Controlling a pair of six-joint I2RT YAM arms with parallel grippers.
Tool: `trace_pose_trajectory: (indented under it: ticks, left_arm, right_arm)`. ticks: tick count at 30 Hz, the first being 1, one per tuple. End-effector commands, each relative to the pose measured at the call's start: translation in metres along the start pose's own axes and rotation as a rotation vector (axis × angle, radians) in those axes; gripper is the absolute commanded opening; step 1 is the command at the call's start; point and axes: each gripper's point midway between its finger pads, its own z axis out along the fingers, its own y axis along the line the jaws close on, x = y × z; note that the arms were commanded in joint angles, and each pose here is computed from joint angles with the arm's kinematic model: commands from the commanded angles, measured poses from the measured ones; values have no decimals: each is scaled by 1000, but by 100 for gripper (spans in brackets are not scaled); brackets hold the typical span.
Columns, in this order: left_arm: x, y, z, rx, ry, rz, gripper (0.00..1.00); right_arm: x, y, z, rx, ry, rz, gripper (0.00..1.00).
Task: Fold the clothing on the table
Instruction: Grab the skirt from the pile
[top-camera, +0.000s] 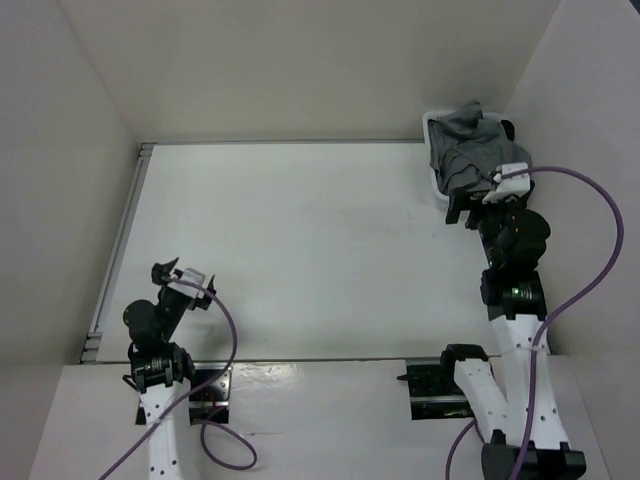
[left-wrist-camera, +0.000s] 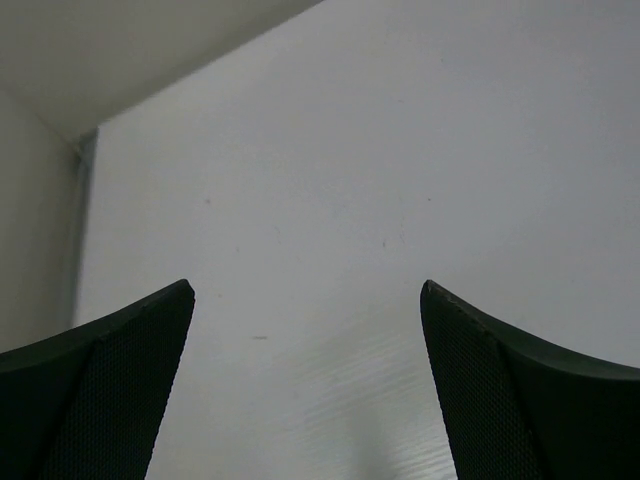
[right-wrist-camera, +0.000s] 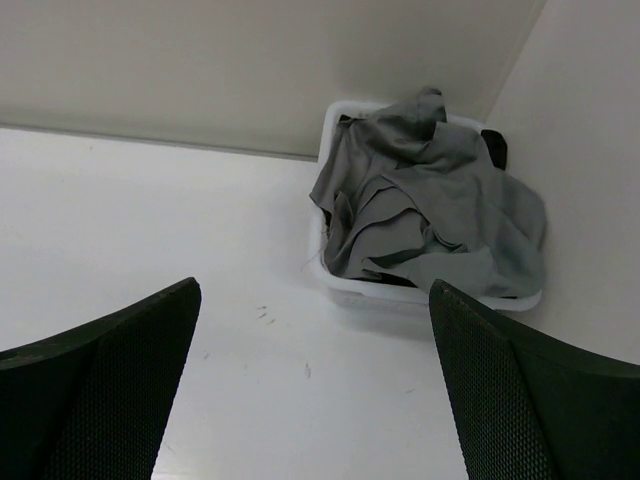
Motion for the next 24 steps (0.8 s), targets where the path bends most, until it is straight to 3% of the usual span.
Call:
trace_pose_trajectory:
  ticks: [1, 3, 4, 5, 6, 9, 13, 14, 17, 21, 22, 24]
  left_arm:
    - [-97, -3, -15, 57, -340, 640, 99]
    - [-97, -7, -15, 84, -346, 871, 99]
    - [-94, -4, -16, 81, -322, 1084, 99]
    - [-93, -4, -15, 77, -317, 1196, 99]
    - [-91, -1, -13, 62, -313, 1263, 99]
    - [-142, 11, -24, -150, -481, 1363, 99]
    - [-161, 9, -33, -133, -506, 1274, 99]
    - [-171, 10, -38, -135, -532, 1147, 99]
    - [-204, 16, -52, -185, -620, 963, 99]
    - [-230, 46, -48, -213, -541, 690, 99]
    - [-254, 59, -55, -268, -554, 659, 99]
    - [-257, 103, -33, -359, -438, 453, 99]
  right_arm:
    - [-20, 0, 14, 5, 16, 75, 99]
    - [-33, -1, 22, 6, 13, 99, 99]
    - [-23, 3, 32, -9, 61, 102, 99]
    - [-24, 5, 36, -20, 71, 112, 99]
    - [-31, 9, 39, -41, 60, 112, 99]
    - [-29, 23, 45, -82, 74, 112, 99]
    - [-36, 32, 54, -105, 53, 101, 99]
    - [-39, 34, 60, -106, 56, 100, 99]
    - [-56, 30, 70, -93, 34, 91, 99]
    - [-55, 27, 96, -79, 84, 90, 99]
    - [-56, 28, 101, -80, 94, 90, 99]
    - [-65, 25, 111, -70, 101, 90, 99]
